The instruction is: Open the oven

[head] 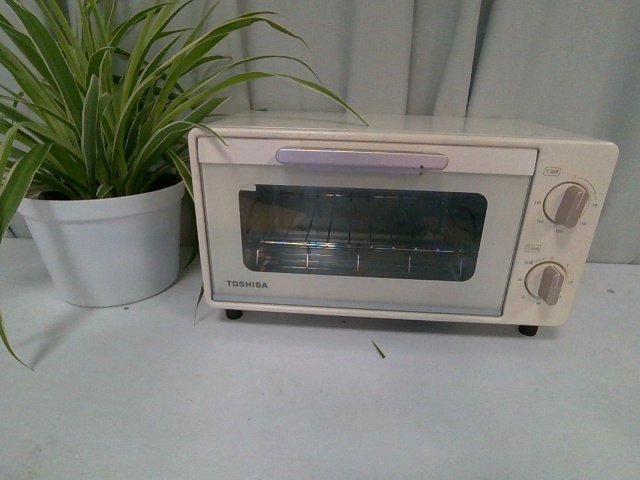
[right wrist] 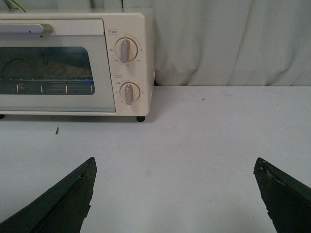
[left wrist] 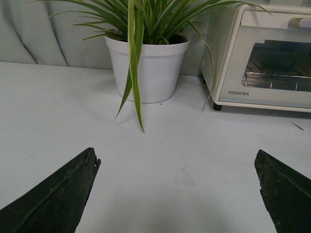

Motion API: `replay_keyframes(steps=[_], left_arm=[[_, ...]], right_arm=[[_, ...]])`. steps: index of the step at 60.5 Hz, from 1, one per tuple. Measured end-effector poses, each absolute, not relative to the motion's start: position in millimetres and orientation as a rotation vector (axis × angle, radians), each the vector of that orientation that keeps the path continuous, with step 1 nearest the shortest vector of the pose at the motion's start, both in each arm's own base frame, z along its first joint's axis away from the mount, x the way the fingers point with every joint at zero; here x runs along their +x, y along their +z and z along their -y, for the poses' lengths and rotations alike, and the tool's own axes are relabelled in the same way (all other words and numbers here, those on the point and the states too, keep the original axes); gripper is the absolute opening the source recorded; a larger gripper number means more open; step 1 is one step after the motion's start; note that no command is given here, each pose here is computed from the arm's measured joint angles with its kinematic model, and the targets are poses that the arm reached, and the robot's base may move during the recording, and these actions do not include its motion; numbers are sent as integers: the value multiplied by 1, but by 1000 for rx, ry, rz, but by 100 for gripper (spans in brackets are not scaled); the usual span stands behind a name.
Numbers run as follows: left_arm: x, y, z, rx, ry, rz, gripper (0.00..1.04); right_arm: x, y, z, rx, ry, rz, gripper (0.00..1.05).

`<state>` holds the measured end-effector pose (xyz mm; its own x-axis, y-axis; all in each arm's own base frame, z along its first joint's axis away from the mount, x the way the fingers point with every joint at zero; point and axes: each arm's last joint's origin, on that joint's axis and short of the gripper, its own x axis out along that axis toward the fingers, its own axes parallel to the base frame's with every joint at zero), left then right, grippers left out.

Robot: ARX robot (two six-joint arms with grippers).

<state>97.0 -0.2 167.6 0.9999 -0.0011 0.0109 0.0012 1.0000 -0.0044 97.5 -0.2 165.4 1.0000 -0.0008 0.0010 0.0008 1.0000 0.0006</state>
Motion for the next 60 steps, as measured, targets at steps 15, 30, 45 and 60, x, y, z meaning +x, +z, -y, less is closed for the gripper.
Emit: replay_keyframes(steps=[15,30,45,60], left_arm=[[97,168,0,-4,-1,11,98],[97,168,0,-4,-1,11,98],[97,168,0,-4,-1,11,98],[108,173,15,-168,166,-189,98]], right_arm=[[98,165,0,1,-1,1,95],[98,165,0,1,-1,1,95],[98,165,0,1,-1,1,95],[98,165,0,1,-1,1,95]])
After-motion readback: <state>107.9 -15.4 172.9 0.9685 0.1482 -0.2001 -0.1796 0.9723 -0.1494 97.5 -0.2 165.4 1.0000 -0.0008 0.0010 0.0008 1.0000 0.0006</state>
